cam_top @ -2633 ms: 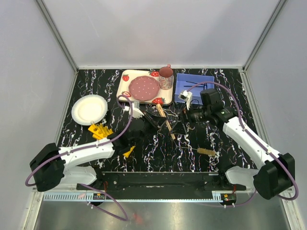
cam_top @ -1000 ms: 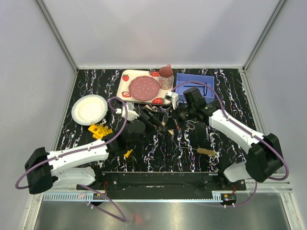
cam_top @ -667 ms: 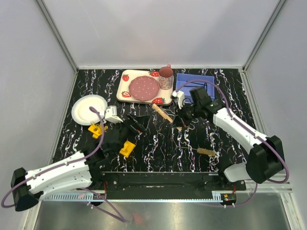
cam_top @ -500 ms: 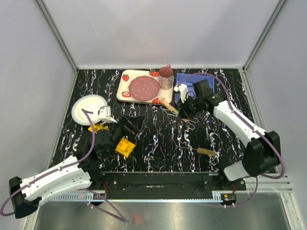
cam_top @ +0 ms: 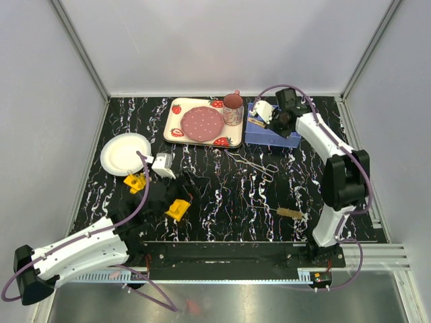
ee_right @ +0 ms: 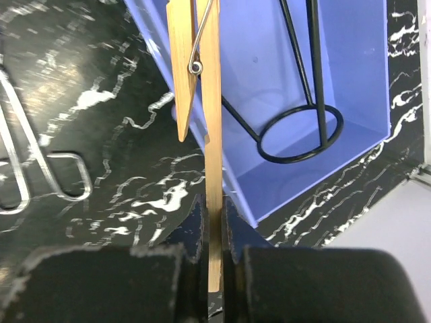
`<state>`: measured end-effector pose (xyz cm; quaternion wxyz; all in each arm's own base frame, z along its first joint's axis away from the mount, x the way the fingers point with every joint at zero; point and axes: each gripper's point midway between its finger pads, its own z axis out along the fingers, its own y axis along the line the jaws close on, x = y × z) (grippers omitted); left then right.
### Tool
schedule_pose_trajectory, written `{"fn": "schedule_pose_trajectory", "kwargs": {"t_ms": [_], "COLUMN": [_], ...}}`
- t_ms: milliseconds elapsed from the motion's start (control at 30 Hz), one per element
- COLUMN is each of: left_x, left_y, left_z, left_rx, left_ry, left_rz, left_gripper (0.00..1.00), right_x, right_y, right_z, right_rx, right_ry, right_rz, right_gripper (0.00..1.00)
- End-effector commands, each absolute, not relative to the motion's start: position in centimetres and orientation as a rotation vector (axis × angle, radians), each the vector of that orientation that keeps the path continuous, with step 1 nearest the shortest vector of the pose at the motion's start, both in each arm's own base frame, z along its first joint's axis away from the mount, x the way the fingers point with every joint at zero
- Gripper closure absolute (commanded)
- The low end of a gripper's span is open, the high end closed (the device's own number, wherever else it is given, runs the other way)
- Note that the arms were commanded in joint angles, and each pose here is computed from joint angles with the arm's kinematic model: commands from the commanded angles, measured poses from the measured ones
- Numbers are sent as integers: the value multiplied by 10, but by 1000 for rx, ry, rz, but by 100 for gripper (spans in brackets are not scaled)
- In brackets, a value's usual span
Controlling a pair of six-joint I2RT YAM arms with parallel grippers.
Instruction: Organize the chemistry lab equipment
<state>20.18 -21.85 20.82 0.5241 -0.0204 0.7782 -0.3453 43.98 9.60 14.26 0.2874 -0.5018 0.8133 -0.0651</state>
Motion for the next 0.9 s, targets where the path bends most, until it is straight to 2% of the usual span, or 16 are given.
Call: {"fn": "schedule_pose_trajectory", "kwargs": {"t_ms": [0,167,333,367,400,467,600,633,700,733,800,867], "left_x": [198,196,194,194,194,194,193,194,194,194,194,195], "left_y": [-224,-223,-222,-221,-221,-221,-222,-222,-222,-222,-223,-223], "left_z": [212,209,207,207,208,208,205,205,204,203,202,201], "left_rx": [-4,-5,-10,-11,-13,-12,-6,-6,-2,-3,-1,-2], "left_ry": [1857,1870,1874,1872,1868,1870,1879,1880,1883,1884,1887,1888], "left_rz": [-860,-865,-870,-870,-873,-872,-869,-866,-866,-864,-861,-861], "left_gripper": [1,1,1,1,1,1,1,1,1,1,1,1], "right_x": [472,497,504,504,504,501,485,480,465,457,427,387], "right_y": [71,69,67,66,65,66,72,74,76,82,90,113], "right_z": [146,145,134,134,135,136,164,170,188,193,203,208], "right_rx": [-1460,-1438,-1437,-1432,-1420,-1410,-1325,-1309,-1250,-1240,-1229,-1260], "right_ry": [2139,2143,2173,2178,2184,2191,2170,2165,2152,2139,2136,2094], "right_rz": [-403,-452,-471,-476,-477,-465,-401,-376,-335,-278,-164,72], "right_gripper": [100,98,82,77,68,59,34,17,4,0,0,0]}}
